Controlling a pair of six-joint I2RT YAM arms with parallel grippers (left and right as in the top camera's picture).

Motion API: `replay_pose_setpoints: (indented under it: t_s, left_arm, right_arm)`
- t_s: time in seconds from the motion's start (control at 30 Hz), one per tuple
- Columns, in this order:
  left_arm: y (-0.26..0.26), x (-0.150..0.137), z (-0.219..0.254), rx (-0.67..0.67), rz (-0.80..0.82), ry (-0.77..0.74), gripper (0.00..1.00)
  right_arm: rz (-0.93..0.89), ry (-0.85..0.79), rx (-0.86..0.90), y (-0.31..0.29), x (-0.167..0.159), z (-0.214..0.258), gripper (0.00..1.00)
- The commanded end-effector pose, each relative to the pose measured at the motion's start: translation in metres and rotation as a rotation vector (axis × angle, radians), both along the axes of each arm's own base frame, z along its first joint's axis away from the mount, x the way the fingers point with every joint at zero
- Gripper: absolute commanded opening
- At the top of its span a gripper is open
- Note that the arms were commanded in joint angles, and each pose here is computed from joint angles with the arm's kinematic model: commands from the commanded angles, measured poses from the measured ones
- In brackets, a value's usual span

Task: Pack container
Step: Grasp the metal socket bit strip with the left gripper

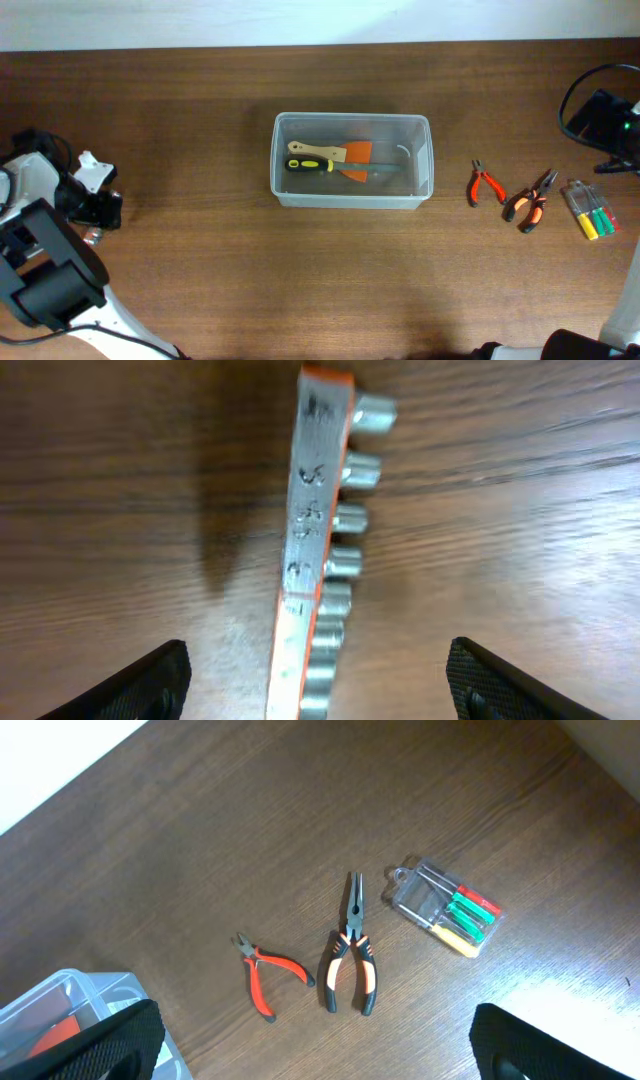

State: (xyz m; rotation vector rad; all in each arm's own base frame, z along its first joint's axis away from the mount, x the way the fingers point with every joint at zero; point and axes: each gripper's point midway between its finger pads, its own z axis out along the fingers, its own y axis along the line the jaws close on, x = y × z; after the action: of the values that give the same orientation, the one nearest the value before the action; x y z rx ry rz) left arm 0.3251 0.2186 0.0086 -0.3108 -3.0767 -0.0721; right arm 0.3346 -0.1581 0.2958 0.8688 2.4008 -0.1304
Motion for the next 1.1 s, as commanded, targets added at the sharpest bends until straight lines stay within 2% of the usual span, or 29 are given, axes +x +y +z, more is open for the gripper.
replay_pose_setpoints:
  t_s: [0.0,0.3,0.6,0.77,1.07]
  left_arm:
    - [-0.001,-0.009,-0.018,-0.023,-0.015,0.052,0.83]
    - [-0.005,-0.012,-0.037,-0.051,-0.011,0.082,0.75]
    - [-0.003,-0.009,-0.037,-0.044,-0.011,0.071,0.75]
    - [-0.001,-0.006,-0.037,-0.037,-0.011,0.060,0.64]
    - [-0.005,-0.003,-0.037,-0.048,0.016,0.049,0.60]
  right_arm:
    - [-0.013,0.002,0.005,-0.002,0.000,-0.002,0.99]
    - [-0.013,0.002,0.005,-0.002,0.000,-0.002,0.99]
    - [-0.013,0.002,0.005,-0.002,0.000,-0.002,0.99]
    - [-0.013,0.002,0.005,-0.002,0.000,-0.002,0.99]
    - [-0.013,0.002,0.005,-0.002,0.000,-0.002,0.99]
